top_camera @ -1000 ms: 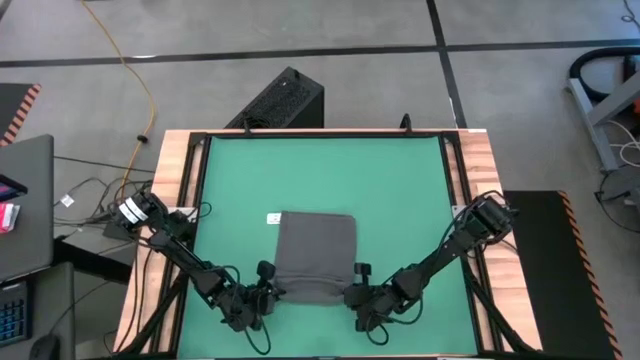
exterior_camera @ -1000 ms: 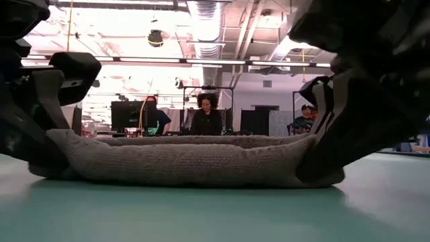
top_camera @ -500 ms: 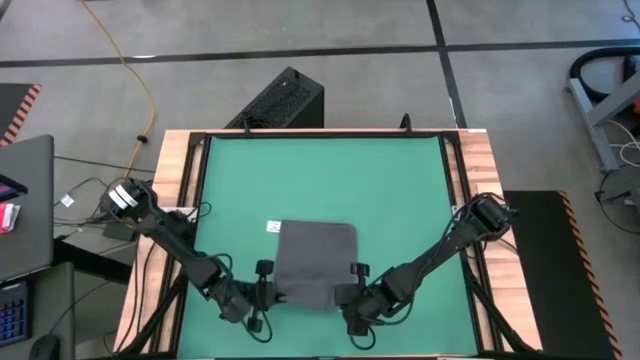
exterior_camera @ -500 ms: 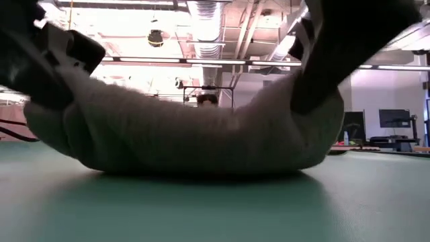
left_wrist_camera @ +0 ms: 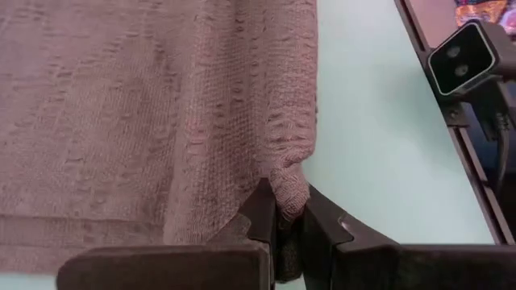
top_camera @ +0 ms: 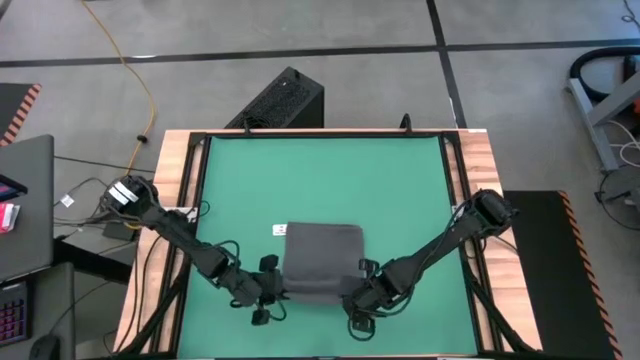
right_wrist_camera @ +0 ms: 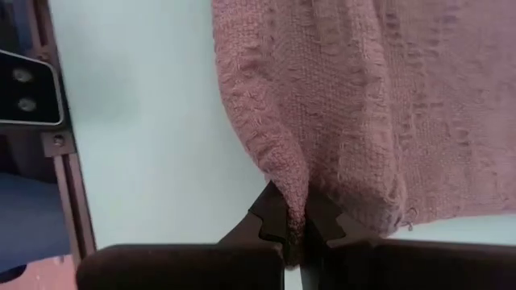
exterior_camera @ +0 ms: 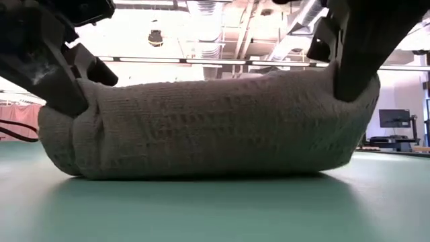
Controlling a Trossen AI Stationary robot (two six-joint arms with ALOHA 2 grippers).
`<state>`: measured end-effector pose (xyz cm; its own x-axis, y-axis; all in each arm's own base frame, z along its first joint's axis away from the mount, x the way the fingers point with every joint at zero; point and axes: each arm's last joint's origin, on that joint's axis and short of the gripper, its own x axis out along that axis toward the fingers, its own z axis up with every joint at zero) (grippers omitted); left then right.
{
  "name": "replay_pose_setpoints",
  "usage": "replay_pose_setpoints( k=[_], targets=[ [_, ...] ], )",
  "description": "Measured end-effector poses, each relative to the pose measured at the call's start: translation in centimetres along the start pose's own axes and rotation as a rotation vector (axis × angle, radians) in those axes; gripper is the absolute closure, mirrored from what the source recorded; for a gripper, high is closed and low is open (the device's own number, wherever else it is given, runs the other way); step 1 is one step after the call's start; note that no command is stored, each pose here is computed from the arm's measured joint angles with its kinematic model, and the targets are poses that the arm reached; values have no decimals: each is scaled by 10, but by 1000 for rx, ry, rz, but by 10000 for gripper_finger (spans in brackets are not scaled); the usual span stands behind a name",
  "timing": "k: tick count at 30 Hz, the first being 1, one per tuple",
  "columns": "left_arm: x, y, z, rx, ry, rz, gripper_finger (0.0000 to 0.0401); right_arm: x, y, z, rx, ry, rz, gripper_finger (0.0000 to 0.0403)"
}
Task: Roll towel
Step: Roll the gray towel
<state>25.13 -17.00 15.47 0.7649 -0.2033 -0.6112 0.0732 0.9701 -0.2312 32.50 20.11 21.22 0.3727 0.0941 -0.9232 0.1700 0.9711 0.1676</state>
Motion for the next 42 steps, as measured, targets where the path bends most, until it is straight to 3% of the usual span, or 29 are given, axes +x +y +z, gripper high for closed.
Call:
replay_pose_setpoints(
  k=[9, 18, 27, 42],
  targets=[
    [7, 23, 13, -119, 53, -81, 388, 0, -19, 14, 5, 157, 164, 380],
    [11, 47, 26, -131, 52, -132, 388, 13, -51, 18, 56, 244, 173, 380],
    [14, 75, 37, -180, 79, -194, 388, 27, -71, 16, 72, 304, 292, 380],
    [11, 125, 8, -267, 112, -136, 389, 28, -117, 37, 47, 305, 351, 380]
  ],
)
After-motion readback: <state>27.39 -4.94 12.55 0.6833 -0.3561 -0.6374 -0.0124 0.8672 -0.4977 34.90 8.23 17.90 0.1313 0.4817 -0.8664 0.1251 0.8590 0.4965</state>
